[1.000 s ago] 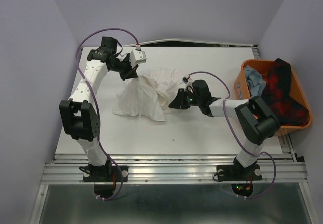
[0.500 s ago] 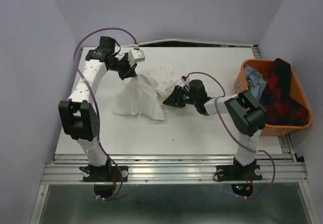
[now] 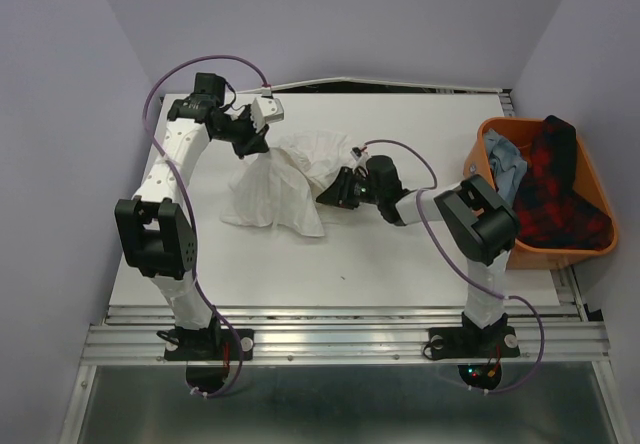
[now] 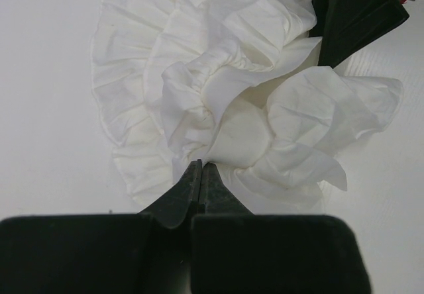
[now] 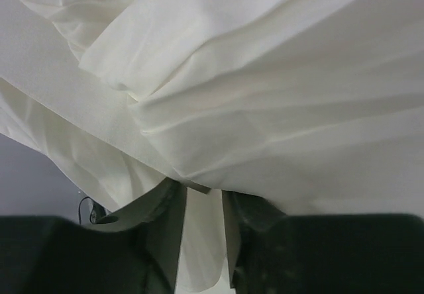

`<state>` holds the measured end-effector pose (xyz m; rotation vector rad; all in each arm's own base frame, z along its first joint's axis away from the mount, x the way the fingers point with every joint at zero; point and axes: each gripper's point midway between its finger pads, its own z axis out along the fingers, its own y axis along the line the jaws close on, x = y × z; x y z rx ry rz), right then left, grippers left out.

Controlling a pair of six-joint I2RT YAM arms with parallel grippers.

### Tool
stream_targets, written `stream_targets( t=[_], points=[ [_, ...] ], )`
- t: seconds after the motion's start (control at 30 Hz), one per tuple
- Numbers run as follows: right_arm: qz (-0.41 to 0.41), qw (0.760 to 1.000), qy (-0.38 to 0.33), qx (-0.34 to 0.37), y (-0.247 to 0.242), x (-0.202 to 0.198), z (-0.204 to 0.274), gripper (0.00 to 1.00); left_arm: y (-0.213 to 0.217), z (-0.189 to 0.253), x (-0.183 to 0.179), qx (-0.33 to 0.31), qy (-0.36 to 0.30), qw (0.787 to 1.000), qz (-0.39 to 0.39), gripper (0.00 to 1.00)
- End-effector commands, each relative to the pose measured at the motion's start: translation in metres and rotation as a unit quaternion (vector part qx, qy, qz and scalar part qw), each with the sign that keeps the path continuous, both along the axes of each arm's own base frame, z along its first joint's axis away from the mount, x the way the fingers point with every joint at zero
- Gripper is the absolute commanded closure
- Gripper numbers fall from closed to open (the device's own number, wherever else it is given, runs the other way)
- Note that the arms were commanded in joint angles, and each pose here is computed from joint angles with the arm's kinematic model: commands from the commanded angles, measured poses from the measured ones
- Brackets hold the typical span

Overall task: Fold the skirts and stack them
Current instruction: Flatten the skirt out

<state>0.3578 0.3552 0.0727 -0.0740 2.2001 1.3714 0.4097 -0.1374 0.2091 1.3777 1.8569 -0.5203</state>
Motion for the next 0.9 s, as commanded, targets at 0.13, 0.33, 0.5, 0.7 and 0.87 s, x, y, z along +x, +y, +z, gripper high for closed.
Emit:
stream_targets(
  t=[0.13,0.33,0.5,0.7,0.87],
  points=[
    [-0.076,0.993,-0.079,-0.046,-0.012,0.044,0.023,0.95,0.004,0.025,-0.010,-0.019,-0.023,0.999,0.014,1.00],
    [-0.102,0.975,-0.166,-0.105,-0.084,0.080,0.096,0.99,0.043,0.067,-0.001,0.003,-0.123,0.987,0.105,1.00],
    [-0.107,0.933,-0.257,-0.228,-0.149,0.097,0.163,0.99,0.059,0.106,-0.014,0.041,-0.231,0.967,0.103,1.00],
    [-0.123,0.861,-0.361,-0.337,-0.194,0.089,0.233,0.99,0.057,0.149,-0.037,0.046,-0.311,0.945,0.092,1.00],
    [-0.090,0.839,-0.385,-0.373,-0.206,0.064,0.261,0.99,0.027,0.137,-0.082,0.080,-0.338,0.938,0.004,1.00]
  ],
)
